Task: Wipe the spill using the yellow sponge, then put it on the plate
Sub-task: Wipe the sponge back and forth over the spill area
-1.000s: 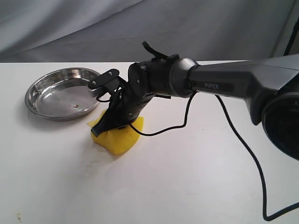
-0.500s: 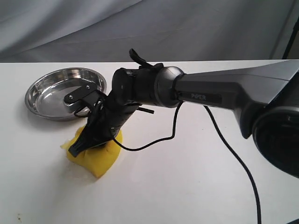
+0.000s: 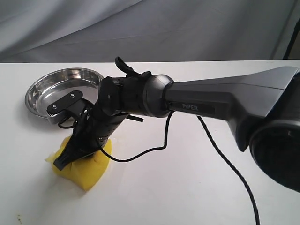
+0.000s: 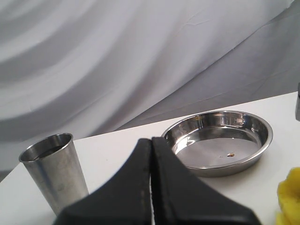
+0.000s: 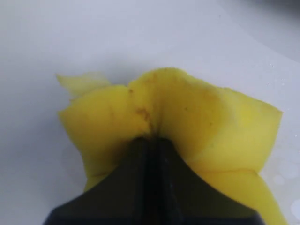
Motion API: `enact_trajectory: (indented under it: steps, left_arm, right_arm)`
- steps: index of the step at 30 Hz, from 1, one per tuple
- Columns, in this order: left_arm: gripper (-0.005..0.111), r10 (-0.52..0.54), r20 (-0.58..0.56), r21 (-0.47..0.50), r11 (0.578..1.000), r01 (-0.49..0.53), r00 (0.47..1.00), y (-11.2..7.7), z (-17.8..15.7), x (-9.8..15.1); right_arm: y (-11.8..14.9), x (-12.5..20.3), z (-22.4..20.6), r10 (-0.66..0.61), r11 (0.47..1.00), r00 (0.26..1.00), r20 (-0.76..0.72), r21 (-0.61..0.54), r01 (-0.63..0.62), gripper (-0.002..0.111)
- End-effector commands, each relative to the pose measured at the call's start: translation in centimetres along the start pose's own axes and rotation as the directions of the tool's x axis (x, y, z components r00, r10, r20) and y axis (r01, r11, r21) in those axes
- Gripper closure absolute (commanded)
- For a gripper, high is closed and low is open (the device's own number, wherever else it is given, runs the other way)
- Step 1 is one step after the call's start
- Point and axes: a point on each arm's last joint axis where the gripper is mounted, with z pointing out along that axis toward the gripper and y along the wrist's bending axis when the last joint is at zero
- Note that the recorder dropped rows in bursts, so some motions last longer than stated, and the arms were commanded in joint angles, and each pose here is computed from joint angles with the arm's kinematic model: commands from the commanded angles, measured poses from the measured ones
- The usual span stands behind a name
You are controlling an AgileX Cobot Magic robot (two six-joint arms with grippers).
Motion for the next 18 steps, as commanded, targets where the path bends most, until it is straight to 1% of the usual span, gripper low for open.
enact_trajectory:
  steps: [1, 6, 9, 13, 15, 18]
  left_arm:
    - [0.107, -0.005, 0.012, 0.000, 1.000, 0.005, 1.000, 0.0, 0.0, 0.0]
    - [0.107, -0.005, 0.012, 0.000, 1.000, 0.005, 1.000, 0.0, 0.0, 0.0]
    - [0.107, -0.005, 0.012, 0.000, 1.000, 0.005, 1.000, 0.0, 0.0, 0.0]
    - [0.107, -0.005, 0.012, 0.000, 1.000, 0.005, 1.000, 0.0, 0.0, 0.0]
    - [0.107, -0.005, 0.012, 0.000, 1.000, 0.005, 1.000, 0.0, 0.0, 0.0]
    - [0.107, -0.005, 0.012, 0.000, 1.000, 0.005, 1.000, 0.0, 0.0, 0.0]
  right_arm:
    - [0.0, -1.3, -2.3, -0.030, 0.999, 0.996, 0.089, 0.041, 0.027, 0.108]
    - [-1.0, -2.5, -5.9, -0.060, 0.995, 0.988, 0.144, 0.090, 0.047, 0.108]
    - [-2.0, -2.7, -7.2, -0.047, 0.994, 0.986, 0.161, 0.106, 0.030, 0.108]
    - [-3.8, -2.2, -7.8, -0.019, 0.993, 0.989, 0.143, 0.121, 0.002, 0.108]
    - [-4.6, -1.6, -7.4, 0.005, 0.992, 0.992, 0.123, 0.122, -0.020, 0.108]
    - [-5.0, -0.5, -6.2, 0.029, 0.993, 0.997, 0.069, 0.109, -0.037, 0.108]
